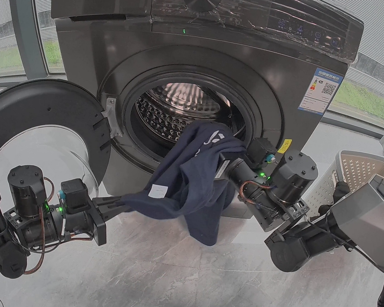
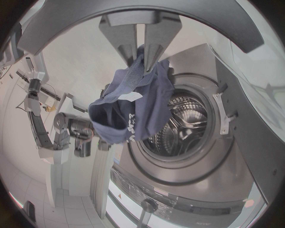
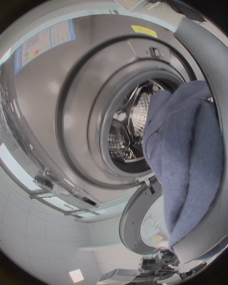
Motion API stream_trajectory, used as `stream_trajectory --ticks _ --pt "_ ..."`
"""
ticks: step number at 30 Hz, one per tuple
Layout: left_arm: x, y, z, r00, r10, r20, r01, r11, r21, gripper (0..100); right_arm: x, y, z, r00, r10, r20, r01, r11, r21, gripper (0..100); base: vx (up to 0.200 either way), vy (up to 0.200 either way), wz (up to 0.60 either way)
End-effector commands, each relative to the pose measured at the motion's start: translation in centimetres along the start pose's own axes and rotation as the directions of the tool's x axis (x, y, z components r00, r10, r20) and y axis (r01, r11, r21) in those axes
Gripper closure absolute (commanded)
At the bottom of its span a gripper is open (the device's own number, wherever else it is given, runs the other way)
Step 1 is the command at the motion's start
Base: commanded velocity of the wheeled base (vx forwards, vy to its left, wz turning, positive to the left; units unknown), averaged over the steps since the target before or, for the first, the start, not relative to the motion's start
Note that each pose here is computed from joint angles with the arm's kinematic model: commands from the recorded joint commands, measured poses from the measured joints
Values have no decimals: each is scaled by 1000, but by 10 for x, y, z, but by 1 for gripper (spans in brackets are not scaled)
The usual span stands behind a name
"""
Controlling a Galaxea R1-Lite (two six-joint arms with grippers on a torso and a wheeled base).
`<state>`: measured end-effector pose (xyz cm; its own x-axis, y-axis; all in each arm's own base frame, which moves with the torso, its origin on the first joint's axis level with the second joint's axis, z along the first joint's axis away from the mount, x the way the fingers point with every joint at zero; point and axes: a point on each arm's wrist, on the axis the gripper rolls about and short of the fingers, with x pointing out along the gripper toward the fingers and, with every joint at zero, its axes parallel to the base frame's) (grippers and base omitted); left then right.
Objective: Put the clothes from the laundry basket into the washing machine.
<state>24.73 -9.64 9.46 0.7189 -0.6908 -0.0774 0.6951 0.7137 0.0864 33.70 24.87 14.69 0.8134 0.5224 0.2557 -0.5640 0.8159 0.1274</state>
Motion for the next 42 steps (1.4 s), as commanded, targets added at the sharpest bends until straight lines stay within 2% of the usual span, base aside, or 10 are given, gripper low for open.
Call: stream_trajectory --ticks 1,10,11,14,15,18,25,31,37,42 --pt "-1 -7 -18 997 -36 -74 35 999 -19 100 -1 17 3 999 37 9 -37 999 14 100 0 0 0" --pt "-7 -9 -24 993 -42 -109 42 999 -1 100 -1 20 2 999 46 8 -46 999 16 100 0 0 0" --pt "-7 -9 -24 993 -42 -110 43 999 0 0 -1 19 2 999 45 10 -45 999 16 100 0 0 0" --pt "-10 -11 -25 992 -48 -115 47 999 -8 0 0 13 3 999 30 12 -30 999 10 100 0 0 0" --pt "-15 -15 -27 989 -62 -135 61 998 -16 0 2 1 5 1000 2 15 -2 1000 3 100 0 0 0" --pt "-19 -21 -30 985 -84 -152 82 996 -18 0 4 -9 7 1000 -20 18 20 1000 -1 100 0 0 0" --pt "-24 -25 -31 981 -100 -166 100 995 -9 0 6 -10 6 999 -22 23 22 1000 -3 100 0 0 0" --pt "-20 -23 -28 985 -92 -148 93 996 1 0 4 9 -2 1000 21 -1 -21 1000 8 100 0 0 0" --pt "-1 -13 -12 996 -70 -53 72 997 35 0 2 35 -29 995 78 -62 -77 997 21 100 0 0 0" --pt "7 -9 -5 998 -66 -15 67 997 38 0 1 48 -44 990 107 -89 -105 994 28 100 0 0 0"
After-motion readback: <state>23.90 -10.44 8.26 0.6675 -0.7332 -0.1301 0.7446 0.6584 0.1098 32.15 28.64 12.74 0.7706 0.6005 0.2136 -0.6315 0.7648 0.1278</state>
